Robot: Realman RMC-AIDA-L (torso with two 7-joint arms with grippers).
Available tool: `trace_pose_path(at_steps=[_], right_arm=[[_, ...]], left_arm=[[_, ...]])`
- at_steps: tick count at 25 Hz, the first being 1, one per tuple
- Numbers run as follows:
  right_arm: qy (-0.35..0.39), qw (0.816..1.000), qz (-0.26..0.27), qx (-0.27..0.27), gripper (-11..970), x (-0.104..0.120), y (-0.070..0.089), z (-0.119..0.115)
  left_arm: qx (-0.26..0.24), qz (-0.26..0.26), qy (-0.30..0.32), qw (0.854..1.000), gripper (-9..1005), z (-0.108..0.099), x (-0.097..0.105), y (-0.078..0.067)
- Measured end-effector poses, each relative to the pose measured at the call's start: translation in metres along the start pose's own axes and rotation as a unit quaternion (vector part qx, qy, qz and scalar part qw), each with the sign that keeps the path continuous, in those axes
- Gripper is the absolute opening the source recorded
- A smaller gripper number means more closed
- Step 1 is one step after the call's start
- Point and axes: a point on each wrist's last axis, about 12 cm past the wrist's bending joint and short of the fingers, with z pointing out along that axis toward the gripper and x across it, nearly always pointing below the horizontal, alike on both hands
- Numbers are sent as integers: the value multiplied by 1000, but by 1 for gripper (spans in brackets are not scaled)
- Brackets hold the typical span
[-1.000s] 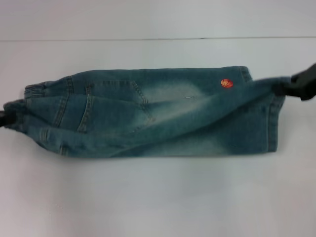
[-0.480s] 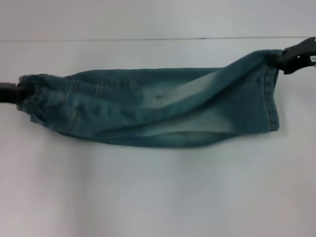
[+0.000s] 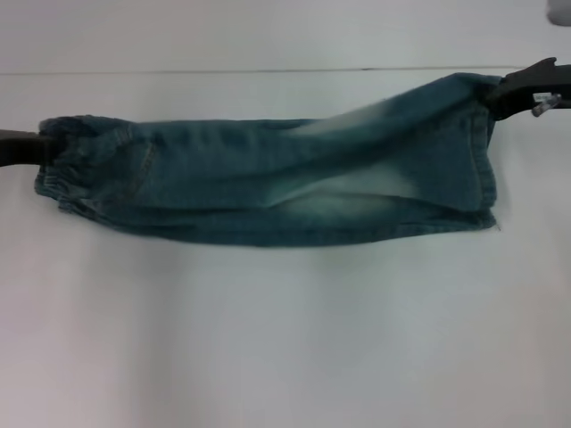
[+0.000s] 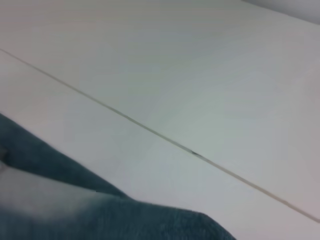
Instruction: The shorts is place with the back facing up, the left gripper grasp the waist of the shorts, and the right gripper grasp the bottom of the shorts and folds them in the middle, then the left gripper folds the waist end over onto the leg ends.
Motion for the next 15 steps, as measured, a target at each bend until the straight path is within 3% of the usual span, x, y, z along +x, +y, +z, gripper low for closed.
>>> trace_pose_path(at_steps=[7,15], right_arm=[[-7,999,1,33,12,-1,-3,9],[-6,999,-9,39,12,-2,3,18]], left_arm=[[-40,-8,14,999,68,4,9,11],[-42,5,15,999,68,10,6,7]])
